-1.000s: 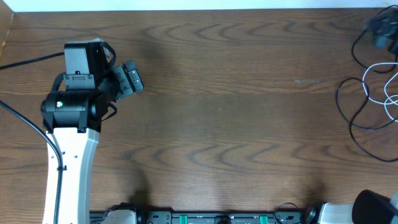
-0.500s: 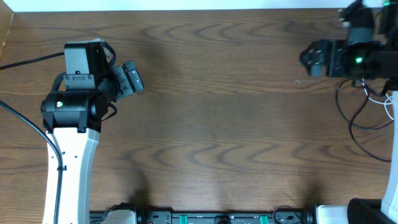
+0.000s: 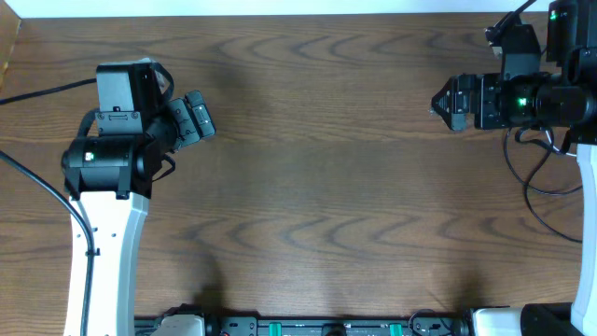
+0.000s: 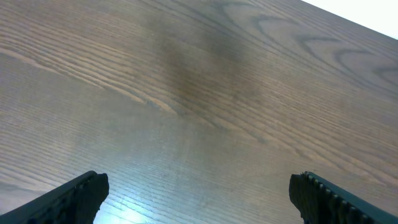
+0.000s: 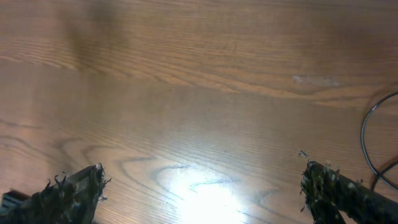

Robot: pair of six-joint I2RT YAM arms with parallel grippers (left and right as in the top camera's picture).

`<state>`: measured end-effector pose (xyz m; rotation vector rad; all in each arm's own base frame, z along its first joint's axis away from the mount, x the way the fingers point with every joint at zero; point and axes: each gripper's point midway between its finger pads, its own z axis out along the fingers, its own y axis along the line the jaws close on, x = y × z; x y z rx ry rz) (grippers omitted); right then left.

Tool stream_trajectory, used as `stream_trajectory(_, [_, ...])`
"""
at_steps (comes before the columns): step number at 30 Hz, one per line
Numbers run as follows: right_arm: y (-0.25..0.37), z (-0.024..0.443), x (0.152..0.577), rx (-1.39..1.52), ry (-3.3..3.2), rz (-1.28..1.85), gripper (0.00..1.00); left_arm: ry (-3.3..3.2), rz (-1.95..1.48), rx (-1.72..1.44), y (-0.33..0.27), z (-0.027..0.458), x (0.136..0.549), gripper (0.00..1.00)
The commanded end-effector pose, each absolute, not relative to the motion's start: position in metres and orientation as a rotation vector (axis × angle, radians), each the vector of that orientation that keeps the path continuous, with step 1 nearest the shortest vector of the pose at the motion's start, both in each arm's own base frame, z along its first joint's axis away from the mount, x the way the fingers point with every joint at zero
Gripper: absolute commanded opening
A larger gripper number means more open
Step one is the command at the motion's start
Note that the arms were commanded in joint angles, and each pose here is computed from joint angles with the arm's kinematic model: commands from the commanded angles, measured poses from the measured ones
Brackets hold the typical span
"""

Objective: Untangle cables

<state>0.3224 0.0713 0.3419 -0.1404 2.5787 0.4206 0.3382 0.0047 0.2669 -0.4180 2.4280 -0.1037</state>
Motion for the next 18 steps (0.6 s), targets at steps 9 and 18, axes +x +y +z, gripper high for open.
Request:
stream_trajectory(9, [0.061, 0.349, 0.355, -0.135, 2.423, 0.229, 0.99, 2.431, -0.099, -0.425, 0.006, 0.266, 0.339, 0.98])
stream_trajectory(18, [0.071, 0.330, 0.372, -0.162, 2.122, 0.192, 0.99, 2.431, -0.100, -0.425, 0.006, 0.266, 0.339, 0.98])
